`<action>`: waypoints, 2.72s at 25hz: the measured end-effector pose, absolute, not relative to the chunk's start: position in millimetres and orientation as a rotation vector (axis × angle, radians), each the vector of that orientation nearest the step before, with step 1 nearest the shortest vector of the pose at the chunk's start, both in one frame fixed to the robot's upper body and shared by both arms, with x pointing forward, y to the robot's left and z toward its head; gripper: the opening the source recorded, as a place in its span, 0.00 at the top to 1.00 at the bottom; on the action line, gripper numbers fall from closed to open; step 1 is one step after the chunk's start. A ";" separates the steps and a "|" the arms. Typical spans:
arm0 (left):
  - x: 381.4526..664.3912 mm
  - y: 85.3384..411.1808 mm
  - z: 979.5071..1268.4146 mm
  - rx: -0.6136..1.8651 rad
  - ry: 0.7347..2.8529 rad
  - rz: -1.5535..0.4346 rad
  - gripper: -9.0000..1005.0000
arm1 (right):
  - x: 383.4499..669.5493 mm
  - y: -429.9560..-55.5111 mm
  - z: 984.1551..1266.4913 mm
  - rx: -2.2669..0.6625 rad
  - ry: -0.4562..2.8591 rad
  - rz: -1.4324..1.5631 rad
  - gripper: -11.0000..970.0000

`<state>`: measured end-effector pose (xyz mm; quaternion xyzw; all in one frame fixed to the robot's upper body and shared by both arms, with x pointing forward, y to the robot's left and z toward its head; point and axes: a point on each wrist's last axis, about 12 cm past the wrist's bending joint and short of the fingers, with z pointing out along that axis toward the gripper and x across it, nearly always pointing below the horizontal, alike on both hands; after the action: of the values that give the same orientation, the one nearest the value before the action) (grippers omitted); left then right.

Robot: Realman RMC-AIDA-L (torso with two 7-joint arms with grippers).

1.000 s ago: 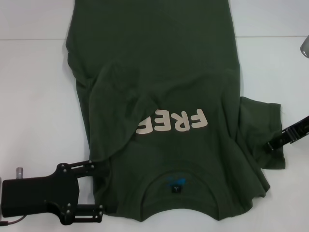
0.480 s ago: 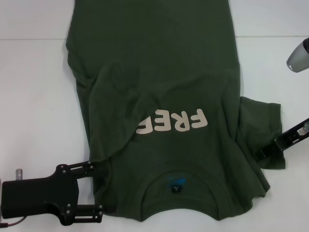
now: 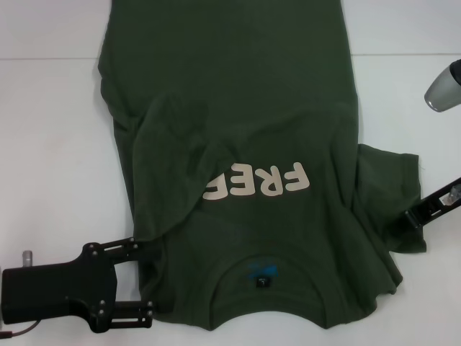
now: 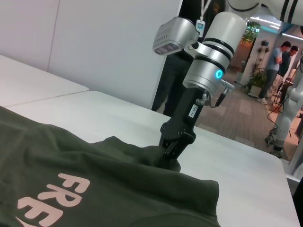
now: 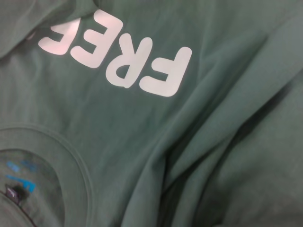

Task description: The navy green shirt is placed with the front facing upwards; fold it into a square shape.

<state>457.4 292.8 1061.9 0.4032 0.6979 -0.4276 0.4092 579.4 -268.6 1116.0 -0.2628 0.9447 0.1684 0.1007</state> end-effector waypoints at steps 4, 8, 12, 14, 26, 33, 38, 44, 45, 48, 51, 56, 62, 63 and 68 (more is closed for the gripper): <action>458.4 292.8 1062.5 1.008 1.761 -1.081 0.18 | 576.7 -273.6 1119.9 -0.780 2.796 0.480 0.87; 458.9 292.7 1062.9 1.006 1.762 -1.081 0.18 | 574.5 -280.4 1130.6 -0.768 2.778 0.446 0.96; 459.1 292.6 1063.0 1.006 1.762 -1.082 0.18 | 574.2 -284.1 1138.9 -0.767 2.759 0.424 0.98; 459.2 292.7 1063.1 1.005 1.761 -1.081 0.18 | 575.7 -284.4 1142.6 -0.777 2.749 0.405 0.98; 460.4 298.3 1064.1 0.961 1.772 -1.057 0.18 | 591.0 -287.1 1178.1 -0.824 2.717 0.127 0.95; 459.7 301.5 1063.3 0.937 1.781 -1.047 0.18 | 600.0 -281.3 1191.1 -0.816 2.674 0.057 0.94; 460.9 301.9 1061.8 0.929 1.792 -1.031 0.18 | 603.1 -274.9 1199.3 -0.822 2.639 0.022 0.93; 462.3 302.0 1060.2 0.921 1.803 -1.014 0.18 | 599.8 -266.8 1213.6 -0.866 2.607 0.007 0.91; 462.4 302.0 1060.0 0.920 1.805 -1.012 0.18 | 599.3 -264.1 1216.3 -0.881 2.601 0.009 0.91; 462.9 301.8 1059.6 0.918 1.806 -1.010 0.18 | 600.0 -252.6 1222.1 -0.942 2.579 0.015 0.90; 463.7 301.8 1059.1 0.914 1.811 -1.006 0.18 | 600.7 -233.4 1225.6 -1.041 2.544 0.036 0.90; 465.2 302.0 1058.5 0.903 1.823 -1.001 0.18 | 600.4 -195.5 1225.0 -1.239 2.470 0.031 0.89; 465.7 302.4 1057.7 0.891 1.828 -0.998 0.18 | 592.8 -148.9 1204.1 -1.510 2.394 0.087 0.88; 466.0 302.6 1057.6 0.888 1.831 -0.996 0.18 | 591.6 -143.8 1200.3 -1.546 2.379 0.080 0.87; 466.7 302.0 1056.8 0.881 1.840 -0.998 0.18 | 590.6 -123.4 1179.8 -1.689 2.324 0.030 0.86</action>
<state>466.7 302.0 1056.8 0.3517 0.7347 -0.3985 0.4215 590.6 -123.4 1179.8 -0.5825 0.8017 0.0105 0.1338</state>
